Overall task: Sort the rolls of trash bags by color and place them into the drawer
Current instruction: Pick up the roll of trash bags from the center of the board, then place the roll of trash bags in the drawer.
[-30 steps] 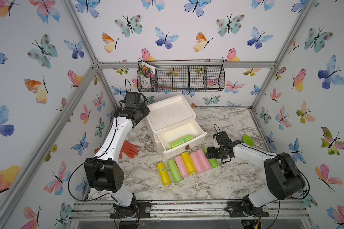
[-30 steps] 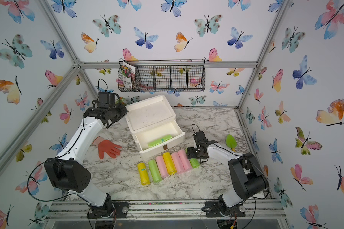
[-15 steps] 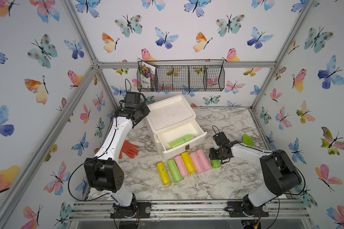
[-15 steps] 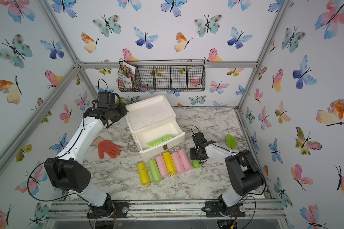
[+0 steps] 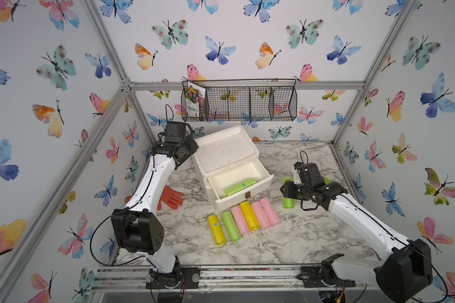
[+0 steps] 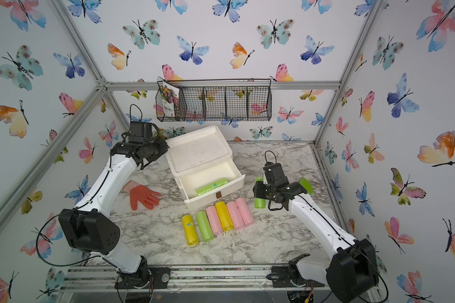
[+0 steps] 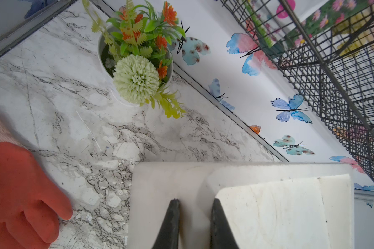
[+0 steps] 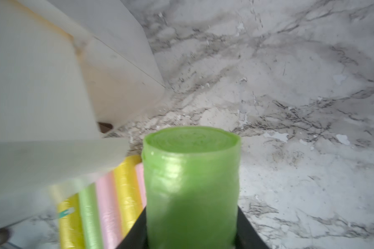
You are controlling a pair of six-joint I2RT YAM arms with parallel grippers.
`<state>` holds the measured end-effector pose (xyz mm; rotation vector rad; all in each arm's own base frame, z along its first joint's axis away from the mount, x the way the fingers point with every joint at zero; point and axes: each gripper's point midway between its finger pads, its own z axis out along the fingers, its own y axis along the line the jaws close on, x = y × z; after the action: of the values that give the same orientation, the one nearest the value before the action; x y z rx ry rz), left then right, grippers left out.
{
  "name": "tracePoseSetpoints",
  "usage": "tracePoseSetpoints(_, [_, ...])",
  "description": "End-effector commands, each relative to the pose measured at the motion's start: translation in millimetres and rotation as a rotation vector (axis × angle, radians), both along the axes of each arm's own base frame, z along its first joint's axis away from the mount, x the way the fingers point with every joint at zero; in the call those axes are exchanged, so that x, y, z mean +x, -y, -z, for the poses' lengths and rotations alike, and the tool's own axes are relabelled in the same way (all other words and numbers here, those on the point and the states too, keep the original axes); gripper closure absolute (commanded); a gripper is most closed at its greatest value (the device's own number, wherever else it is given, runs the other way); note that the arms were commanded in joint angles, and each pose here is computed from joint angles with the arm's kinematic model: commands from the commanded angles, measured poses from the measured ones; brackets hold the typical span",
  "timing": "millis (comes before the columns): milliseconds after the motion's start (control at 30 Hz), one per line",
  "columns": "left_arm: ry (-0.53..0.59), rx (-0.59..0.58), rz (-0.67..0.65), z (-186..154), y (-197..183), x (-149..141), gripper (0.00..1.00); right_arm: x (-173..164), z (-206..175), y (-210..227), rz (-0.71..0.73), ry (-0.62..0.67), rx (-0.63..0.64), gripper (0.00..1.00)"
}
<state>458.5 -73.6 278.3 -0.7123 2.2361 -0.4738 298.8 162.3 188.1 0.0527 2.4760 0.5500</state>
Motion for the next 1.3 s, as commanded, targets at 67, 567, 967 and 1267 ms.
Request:
tracePoseSetpoints(67, [-0.16,-0.087,0.048,44.1,24.9,-8.3,1.0,-18.2,-66.9,-29.6,0.063,0.01,0.451,0.57])
tracePoseSetpoints(567, [-0.147,-0.108,0.046,41.8,26.7,-10.4,1.0,-19.0,-169.5,-91.5,0.182,0.145,0.909,0.56])
tracePoseSetpoints(967, [-0.134,-0.121,0.064,37.5,30.5,-11.9,1.0,8.2,-148.3,-131.9,0.31,0.1,0.968,0.51])
tracePoseSetpoints(1267, [-0.127,-0.122,0.079,36.5,32.1,-10.9,1.0,14.2,-130.3,-157.1,0.353,0.041,1.013,0.47])
